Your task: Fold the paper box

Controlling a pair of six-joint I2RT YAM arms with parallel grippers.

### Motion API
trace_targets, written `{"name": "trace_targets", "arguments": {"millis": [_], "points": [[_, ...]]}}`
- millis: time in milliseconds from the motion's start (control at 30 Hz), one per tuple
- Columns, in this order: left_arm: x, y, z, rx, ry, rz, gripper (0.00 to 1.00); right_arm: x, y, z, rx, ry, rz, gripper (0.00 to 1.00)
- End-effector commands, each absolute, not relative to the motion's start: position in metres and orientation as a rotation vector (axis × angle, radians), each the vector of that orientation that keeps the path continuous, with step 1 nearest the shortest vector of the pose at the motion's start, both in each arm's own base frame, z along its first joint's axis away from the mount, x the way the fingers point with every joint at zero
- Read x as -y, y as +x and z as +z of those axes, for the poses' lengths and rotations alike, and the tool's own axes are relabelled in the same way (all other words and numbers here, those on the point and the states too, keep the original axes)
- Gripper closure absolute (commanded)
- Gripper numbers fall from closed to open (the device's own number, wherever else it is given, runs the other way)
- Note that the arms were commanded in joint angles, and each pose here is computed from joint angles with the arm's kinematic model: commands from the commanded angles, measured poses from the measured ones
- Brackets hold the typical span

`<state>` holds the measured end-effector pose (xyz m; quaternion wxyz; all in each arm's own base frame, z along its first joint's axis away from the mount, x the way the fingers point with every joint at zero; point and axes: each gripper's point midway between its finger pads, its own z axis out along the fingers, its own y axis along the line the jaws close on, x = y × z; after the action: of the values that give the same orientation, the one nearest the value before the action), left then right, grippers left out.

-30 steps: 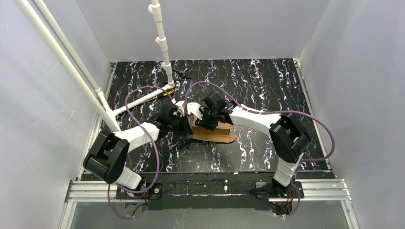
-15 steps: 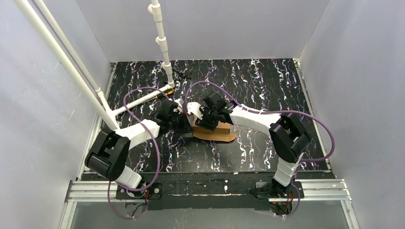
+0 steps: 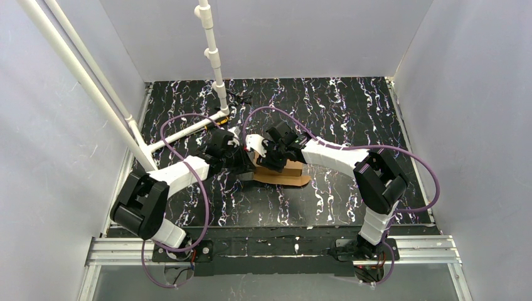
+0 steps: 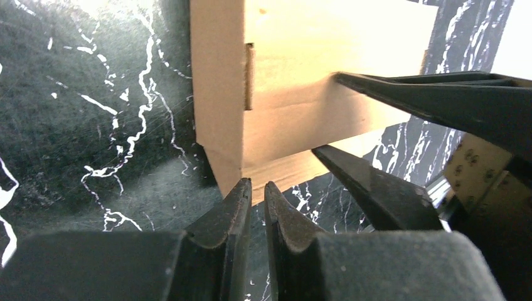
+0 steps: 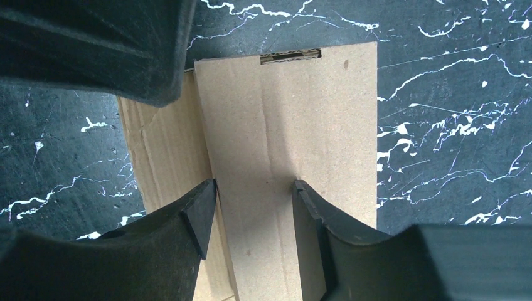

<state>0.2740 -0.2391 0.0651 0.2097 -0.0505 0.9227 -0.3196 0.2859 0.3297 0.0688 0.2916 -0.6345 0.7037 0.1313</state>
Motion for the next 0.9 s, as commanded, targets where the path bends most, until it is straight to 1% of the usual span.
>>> {"name": "trace_targets", "arguments": {"millis": [0, 167, 367, 467, 533, 667, 733, 867], "points": [[0.246, 0.283, 0.101, -2.472, -0.094, -0.948, 0.86, -0.314, 0.260, 0.029, -2.030, -1.767, 0.402, 0.44], [0.245, 0.283, 0.107, -2.458, -0.081, -0.945, 0.84, -0.314, 0.260, 0.030, -2.029, -1.766, 0.401, 0.44], [0.222, 0.272, 0.107, -2.465, -0.073, -0.820, 0.75, -0.314, 0.260, 0.029, -2.031, -1.767, 0.404, 0.43], [0.212, 0.264, 0.107, -2.444, -0.076, -0.799, 0.74, -0.314, 0.260, 0.029, -2.032, -1.768, 0.405, 0.43], [0.209, 0.253, 0.100, -2.449, -0.088, -0.822, 0.77, -0.314, 0.259, 0.029, -2.032, -1.768, 0.405, 0.43], [0.216, 0.236, 0.089, -2.476, -0.108, -0.931, 0.89, -0.314, 0.259, 0.028, -2.036, -1.770, 0.404, 0.43], [0.221, 0.233, 0.084, -2.473, -0.123, -0.988, 0.94, -0.314, 0.259, 0.028, -2.035, -1.771, 0.406, 0.43], [0.226, 0.224, 0.068, -2.543, -0.183, -1.030, 0.96, -0.314, 0.259, 0.027, -2.036, -1.772, 0.406, 0.43]]}}
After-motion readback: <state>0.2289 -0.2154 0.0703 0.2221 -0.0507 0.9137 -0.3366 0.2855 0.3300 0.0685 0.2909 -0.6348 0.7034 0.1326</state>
